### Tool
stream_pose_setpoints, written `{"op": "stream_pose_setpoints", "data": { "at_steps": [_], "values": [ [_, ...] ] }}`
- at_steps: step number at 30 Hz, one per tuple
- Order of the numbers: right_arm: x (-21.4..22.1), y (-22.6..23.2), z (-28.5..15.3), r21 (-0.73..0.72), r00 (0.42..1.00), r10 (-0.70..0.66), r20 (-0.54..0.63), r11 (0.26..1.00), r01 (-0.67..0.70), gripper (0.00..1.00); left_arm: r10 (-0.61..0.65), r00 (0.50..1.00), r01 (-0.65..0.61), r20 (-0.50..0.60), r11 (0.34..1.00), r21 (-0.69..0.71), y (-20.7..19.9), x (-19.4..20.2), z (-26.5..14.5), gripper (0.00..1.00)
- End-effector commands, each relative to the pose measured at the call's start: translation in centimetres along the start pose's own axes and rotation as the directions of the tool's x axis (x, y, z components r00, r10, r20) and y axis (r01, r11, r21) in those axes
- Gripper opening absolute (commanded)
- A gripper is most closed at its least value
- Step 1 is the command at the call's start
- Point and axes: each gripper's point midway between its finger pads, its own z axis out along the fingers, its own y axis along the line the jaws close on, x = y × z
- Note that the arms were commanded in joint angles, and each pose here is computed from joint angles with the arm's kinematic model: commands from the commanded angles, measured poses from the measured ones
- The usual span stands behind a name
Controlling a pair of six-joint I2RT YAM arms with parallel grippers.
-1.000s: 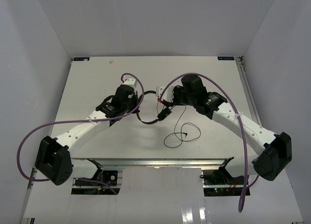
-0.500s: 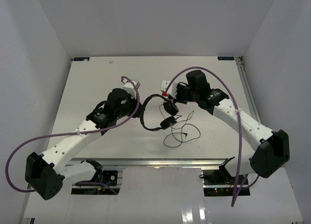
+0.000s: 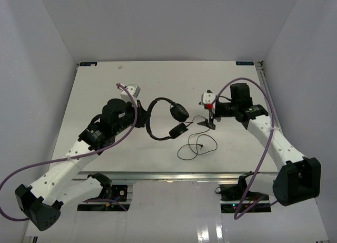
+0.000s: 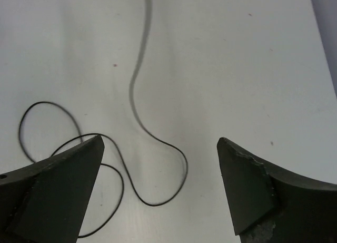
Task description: Wrap the headphones
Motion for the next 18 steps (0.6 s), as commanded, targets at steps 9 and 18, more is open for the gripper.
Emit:
{"op": "stream_pose_setpoints", "data": {
  "at_steps": [9,18],
  "values": [
    [-2.1,6.8,4.2,-0.155,0.938,-0.271,0.215,0.939,0.306,0.95,-0.079,0.983,0.063,0.167,0.993,0.1,-3.9,-8.3,-5.7,0.0],
    [-2.6,4.7,6.5,-0.126,0.967,-0.176,0.182,0.972,0.2,1.0,-0.099,0.972,0.073,0.213,0.989,0.127,-5.0,-11.0,-8.9,0.0]
  ]
}}
